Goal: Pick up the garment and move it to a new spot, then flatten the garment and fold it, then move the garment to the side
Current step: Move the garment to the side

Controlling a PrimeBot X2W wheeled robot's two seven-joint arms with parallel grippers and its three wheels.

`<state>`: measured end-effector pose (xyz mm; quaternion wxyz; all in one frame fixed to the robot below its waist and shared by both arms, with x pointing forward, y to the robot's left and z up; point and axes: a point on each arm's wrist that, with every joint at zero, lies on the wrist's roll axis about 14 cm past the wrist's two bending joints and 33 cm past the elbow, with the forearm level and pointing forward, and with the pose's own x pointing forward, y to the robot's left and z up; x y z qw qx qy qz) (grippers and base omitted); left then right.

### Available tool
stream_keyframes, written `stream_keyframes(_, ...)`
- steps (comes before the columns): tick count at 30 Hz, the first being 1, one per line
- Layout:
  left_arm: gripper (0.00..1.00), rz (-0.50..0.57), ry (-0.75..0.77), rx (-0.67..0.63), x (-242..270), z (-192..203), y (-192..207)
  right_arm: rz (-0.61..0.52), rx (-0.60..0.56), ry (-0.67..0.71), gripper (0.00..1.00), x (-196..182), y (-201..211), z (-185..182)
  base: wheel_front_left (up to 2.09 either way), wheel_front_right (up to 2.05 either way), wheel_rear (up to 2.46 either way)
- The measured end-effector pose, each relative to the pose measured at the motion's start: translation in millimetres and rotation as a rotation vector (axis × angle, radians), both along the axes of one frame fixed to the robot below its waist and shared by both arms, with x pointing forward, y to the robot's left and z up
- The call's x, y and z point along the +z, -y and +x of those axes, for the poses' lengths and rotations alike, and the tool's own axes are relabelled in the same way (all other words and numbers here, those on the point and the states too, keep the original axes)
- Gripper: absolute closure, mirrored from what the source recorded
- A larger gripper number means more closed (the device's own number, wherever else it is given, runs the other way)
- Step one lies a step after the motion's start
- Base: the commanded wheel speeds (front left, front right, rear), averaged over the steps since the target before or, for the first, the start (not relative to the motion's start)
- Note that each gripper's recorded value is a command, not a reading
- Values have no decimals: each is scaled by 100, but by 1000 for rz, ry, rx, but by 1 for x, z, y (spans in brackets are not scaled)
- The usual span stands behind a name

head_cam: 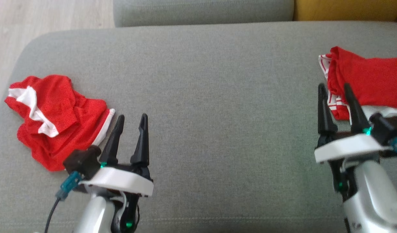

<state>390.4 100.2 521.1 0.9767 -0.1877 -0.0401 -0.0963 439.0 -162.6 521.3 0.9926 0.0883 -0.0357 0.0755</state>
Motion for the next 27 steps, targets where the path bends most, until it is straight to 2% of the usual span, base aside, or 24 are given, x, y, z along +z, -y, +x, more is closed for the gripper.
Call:
stream_keyframes(12,0,9,-26,20,-8,-25,-4,-23,-41,-47,0,-23,4,-44,0,0,0)
stream_keyframes(27,0,21,-45,18,-15,-24,-3,-16,-65,-46,0,-23,7,-48,0,0,0)
